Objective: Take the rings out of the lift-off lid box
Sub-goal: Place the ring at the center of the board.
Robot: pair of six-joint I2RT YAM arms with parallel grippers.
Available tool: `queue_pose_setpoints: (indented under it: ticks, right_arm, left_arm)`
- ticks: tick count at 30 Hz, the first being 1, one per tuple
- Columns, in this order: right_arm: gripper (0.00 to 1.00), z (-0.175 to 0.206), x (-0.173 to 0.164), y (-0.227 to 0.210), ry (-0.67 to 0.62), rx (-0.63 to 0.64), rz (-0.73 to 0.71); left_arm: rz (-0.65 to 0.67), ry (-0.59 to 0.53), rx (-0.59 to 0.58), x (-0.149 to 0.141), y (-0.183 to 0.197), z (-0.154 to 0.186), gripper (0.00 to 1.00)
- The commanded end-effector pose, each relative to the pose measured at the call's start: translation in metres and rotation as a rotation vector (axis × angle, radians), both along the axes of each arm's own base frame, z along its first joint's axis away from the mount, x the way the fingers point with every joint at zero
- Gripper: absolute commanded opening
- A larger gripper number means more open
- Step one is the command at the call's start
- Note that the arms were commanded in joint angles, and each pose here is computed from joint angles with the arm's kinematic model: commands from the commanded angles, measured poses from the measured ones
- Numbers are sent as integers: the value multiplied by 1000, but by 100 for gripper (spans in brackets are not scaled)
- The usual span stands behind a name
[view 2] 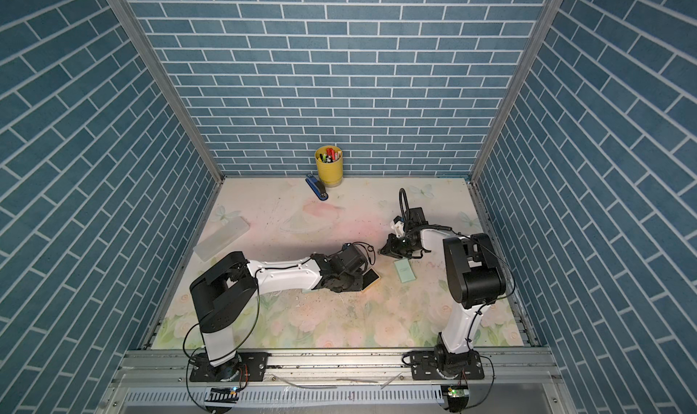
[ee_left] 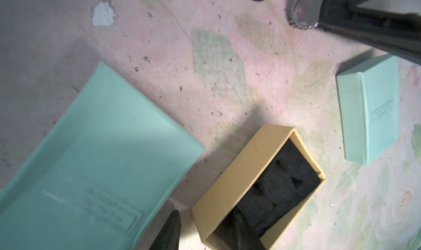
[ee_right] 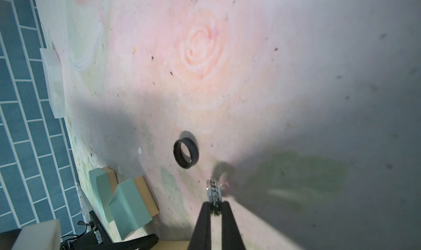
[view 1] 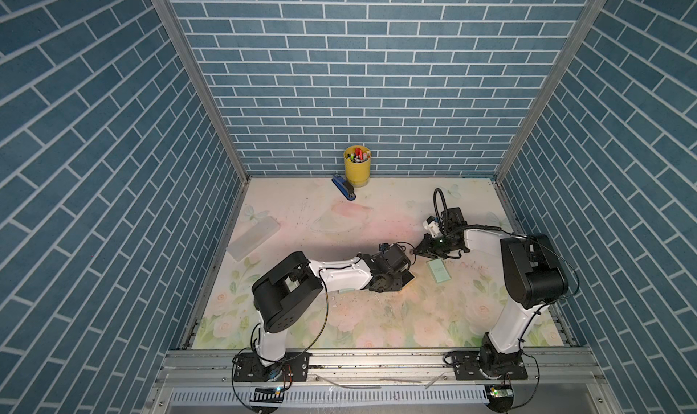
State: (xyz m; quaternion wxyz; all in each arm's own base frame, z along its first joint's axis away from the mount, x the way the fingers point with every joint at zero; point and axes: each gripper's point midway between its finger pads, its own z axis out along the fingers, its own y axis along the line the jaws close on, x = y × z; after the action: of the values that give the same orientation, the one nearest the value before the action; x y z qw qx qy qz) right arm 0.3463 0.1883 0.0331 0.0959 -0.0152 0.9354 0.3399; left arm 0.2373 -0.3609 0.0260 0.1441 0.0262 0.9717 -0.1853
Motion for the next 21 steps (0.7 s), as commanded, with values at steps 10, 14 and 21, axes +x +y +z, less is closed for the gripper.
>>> queue_pose_setpoints:
  ticks: [10,14,21]
  right_arm:
    - [18,10,3,-8,2,-17,-22]
    - [23,22,-5,-11,-13,-31,-13]
    - [25,40,-32,-18,-27,-57,-15]
  left_arm:
    - [-22,-47,39,-2,14,25,43]
    - [-52,-69,37,0,11,34,43]
    - [-99,-108,50,16,5,41,39]
